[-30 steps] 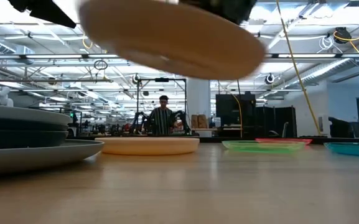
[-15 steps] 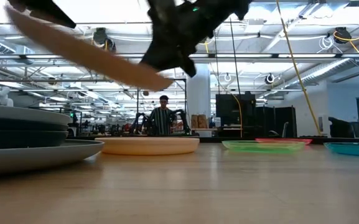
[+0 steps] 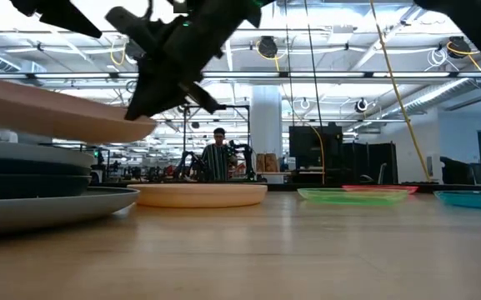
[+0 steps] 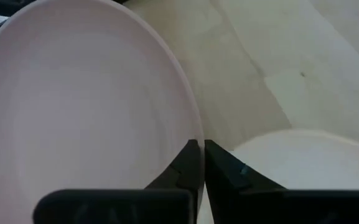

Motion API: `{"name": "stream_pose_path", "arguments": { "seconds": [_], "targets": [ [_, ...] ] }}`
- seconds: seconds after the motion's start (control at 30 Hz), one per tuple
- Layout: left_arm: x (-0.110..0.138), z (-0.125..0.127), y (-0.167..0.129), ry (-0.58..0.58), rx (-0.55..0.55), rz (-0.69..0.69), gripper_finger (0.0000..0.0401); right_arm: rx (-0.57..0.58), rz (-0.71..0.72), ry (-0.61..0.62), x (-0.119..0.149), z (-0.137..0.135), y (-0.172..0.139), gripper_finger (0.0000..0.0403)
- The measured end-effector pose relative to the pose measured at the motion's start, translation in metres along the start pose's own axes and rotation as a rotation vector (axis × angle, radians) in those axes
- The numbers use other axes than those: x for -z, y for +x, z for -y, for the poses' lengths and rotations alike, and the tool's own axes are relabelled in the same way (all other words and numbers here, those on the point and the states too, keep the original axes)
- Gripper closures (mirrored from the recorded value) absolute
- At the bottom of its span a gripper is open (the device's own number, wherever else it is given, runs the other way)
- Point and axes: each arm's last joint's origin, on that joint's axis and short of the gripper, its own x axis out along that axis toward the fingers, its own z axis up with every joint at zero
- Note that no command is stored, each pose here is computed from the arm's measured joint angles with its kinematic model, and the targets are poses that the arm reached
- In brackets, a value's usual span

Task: Stack plastic plates
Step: Stack the light pink plate on top of the light blue plate, then stack the light orange plate on top of the light pink plate

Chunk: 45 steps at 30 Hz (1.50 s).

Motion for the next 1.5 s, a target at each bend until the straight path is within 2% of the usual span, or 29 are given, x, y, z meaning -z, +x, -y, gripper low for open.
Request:
{"name": "stream_pose_path", "arguments": {
  "seconds": [0.17,0.53,0.77,0.9,1.03,1.17,1.23,1.4,1.5],
  "targets": [
    [0.0,0.0,0.0,-0.002,0.0,0.001,0.0327,-0.017,0.018,0.0,-0.008,-0.006,0.01,0.038],
    [0.0,0.0,0.0,-0.001,0.0,0.001,0.0327,-0.025,0.045,-0.005,-0.011,-0.006,0.009,0.0298],
    [0.0,0.0,0.0,-0.006,0.0,0.001,0.0327,0.012,-0.012,-0.04,-0.01,-0.001,-0.001,0.0282],
    [0.0,0.0,0.0,-0.007,0.0,0.0,0.0327,0.136,-0.088,-0.06,-0.007,0.005,-0.023,0.0285],
    [0.0,0.0,0.0,-0.007,0.002,0.0,0.0327,0.328,-0.19,-0.101,0.002,0.016,-0.042,0.0286],
    [0.0,0.0,0.0,-0.022,0.004,-0.001,0.0327,0.568,-0.269,-0.172,0.011,0.031,-0.054,0.0286],
    [0.0,0.0,0.0,-0.04,0.005,-0.002,0.0327,0.639,-0.308,-0.191,0.015,0.038,-0.056,0.0286],
    [0.0,0.001,0.0,-0.112,0.027,-0.018,0.0327,0.663,-0.385,-0.265,0.029,0.048,-0.053,0.0287],
    [0.001,0.001,0.0,-0.158,0.047,-0.034,0.0327,0.646,-0.384,-0.302,0.035,0.051,-0.06,0.0287]
  ]
}}
